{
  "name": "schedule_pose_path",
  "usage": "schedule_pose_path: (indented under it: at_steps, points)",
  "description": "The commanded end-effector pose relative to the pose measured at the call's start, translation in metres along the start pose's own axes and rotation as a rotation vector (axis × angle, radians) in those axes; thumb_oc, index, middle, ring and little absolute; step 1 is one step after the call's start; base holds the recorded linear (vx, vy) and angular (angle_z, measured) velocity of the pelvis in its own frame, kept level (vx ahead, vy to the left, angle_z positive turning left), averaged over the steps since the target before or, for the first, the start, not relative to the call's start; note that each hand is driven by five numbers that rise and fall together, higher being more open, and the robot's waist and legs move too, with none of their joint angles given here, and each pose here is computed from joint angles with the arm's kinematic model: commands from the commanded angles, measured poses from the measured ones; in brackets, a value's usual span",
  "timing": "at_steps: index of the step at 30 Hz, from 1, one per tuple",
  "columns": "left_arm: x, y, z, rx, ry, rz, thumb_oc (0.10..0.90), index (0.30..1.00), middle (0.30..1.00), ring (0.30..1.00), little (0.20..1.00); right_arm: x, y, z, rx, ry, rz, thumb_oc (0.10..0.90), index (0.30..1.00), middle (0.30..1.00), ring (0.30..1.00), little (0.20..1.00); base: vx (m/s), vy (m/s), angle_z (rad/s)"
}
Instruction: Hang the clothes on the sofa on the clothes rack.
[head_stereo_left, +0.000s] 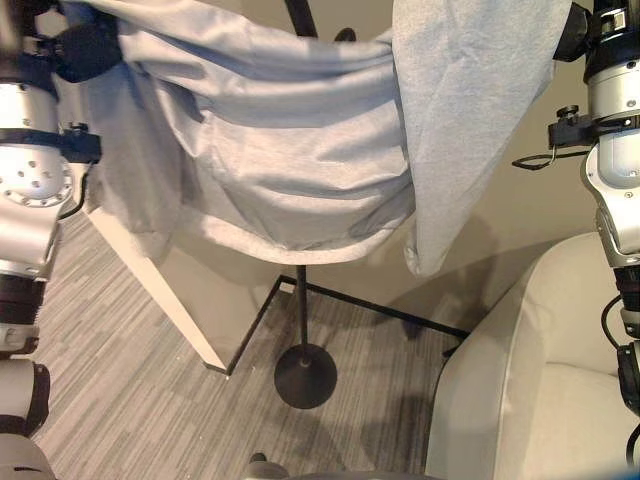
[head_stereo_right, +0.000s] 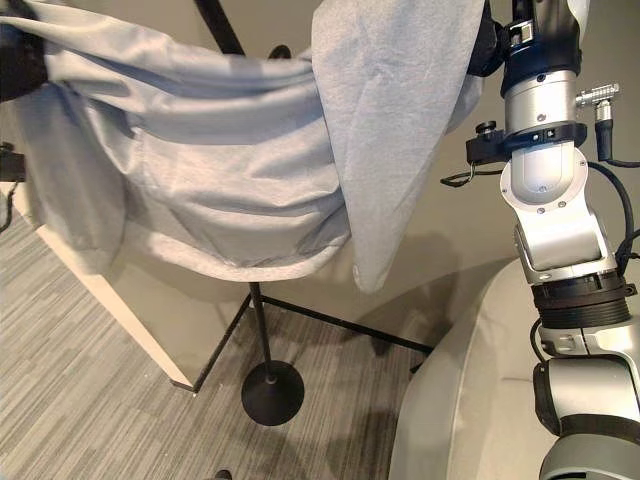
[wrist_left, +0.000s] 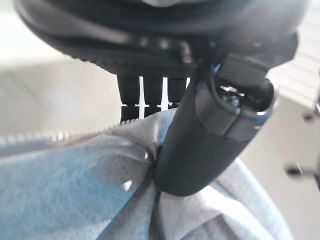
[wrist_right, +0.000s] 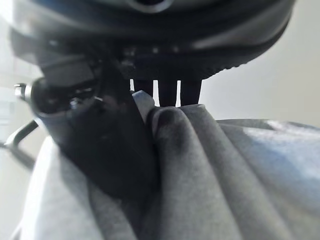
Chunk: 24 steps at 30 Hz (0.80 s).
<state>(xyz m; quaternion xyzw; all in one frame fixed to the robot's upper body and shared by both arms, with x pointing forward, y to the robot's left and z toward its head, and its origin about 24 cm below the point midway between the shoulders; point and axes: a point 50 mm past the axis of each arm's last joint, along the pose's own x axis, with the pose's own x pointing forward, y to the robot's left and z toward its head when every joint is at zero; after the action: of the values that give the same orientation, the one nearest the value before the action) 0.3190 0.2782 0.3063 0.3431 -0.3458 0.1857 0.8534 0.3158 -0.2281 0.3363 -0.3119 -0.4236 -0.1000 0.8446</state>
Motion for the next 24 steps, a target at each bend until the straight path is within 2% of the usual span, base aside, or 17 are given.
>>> schedule_pose_path:
  at_steps: [1, 8, 17, 22, 24]
  points:
    - [0.034, 0.026, 0.045, 0.056, -0.179, 0.151, 0.4, 0.3, 0.3, 0.3, 0.3, 0.028, -0.034, 0.033, -0.058, -0.136, -0.162, 0.4, 0.3, 0.3, 0.3, 0.3, 0.05, 0.086, -0.19]
    - [0.021, 0.009, 0.026, 0.067, -0.114, 0.108, 0.4, 0.3, 0.3, 0.3, 0.3, 0.004, -0.018, 0.03, -0.025, -0.142, -0.074, 0.4, 0.3, 0.3, 0.3, 0.3, 0.07, 0.073, -0.16]
    - [0.005, 0.01, -0.005, 0.1, 0.009, 0.122, 0.4, 0.3, 0.3, 0.3, 0.3, -0.008, -0.009, 0.04, 0.042, -0.201, -0.033, 0.4, 0.3, 0.3, 0.3, 0.3, 0.04, 0.027, -0.14]
    - [-0.019, 0.013, -0.029, 0.113, 0.095, 0.121, 0.4, 0.3, 0.3, 0.3, 0.3, -0.023, 0.004, 0.041, 0.123, -0.209, 0.041, 0.4, 0.3, 0.3, 0.3, 0.3, 0.04, 0.019, -0.05]
    - [-0.037, 0.014, -0.047, 0.104, 0.171, 0.119, 0.4, 0.3, 0.3, 0.3, 0.3, -0.035, 0.013, 0.039, 0.201, -0.196, 0.065, 0.4, 0.3, 0.3, 0.3, 0.3, 0.04, 0.035, -0.04]
